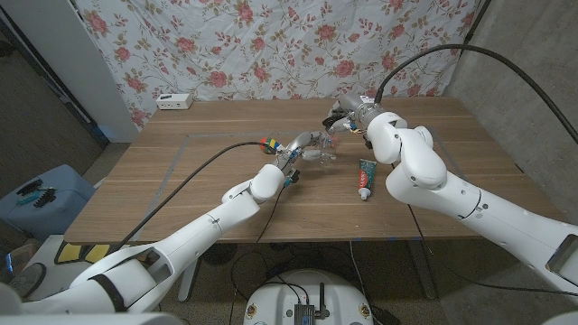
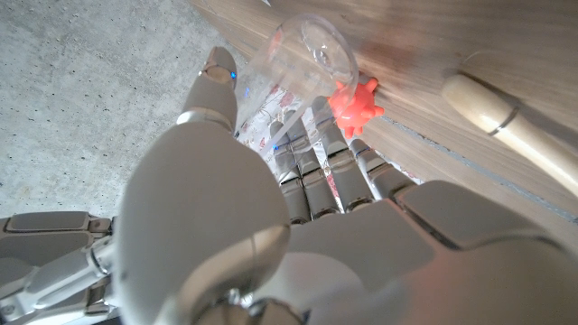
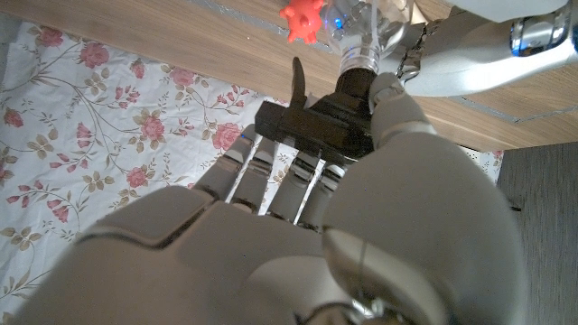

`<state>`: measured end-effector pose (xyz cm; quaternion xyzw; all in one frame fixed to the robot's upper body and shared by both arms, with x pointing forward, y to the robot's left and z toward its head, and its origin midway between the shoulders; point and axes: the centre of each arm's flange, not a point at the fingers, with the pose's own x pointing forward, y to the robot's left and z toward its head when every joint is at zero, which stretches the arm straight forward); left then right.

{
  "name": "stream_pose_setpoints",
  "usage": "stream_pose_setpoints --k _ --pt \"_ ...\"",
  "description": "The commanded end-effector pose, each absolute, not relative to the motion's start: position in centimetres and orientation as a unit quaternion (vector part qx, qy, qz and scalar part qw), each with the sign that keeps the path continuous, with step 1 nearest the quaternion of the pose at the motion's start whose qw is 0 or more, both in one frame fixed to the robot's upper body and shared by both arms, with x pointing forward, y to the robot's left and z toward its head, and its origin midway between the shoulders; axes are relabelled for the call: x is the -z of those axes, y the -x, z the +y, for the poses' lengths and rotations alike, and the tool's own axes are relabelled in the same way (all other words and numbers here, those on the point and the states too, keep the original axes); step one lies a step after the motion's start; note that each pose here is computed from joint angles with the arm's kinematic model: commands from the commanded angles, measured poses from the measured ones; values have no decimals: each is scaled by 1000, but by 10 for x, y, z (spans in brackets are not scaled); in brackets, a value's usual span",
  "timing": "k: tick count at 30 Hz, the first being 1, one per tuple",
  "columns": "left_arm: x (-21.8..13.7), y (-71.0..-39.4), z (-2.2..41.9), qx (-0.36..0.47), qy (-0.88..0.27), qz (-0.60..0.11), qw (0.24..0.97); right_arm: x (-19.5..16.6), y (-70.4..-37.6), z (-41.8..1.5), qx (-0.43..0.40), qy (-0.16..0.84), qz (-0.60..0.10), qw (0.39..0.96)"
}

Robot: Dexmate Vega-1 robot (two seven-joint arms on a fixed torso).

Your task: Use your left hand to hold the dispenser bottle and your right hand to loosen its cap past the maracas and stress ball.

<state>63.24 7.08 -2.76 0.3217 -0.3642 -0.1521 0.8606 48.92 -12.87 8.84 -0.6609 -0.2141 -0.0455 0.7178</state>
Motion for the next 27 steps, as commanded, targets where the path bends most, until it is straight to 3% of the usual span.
stream_pose_setpoints --k 1,27 --pt "28 -635 73 150 -322 -363 862 -97 -483 -128 47 664 -214 715" --pt "28 -637 77 140 -321 -360 865 -114 -473 -134 42 666 -215 713"
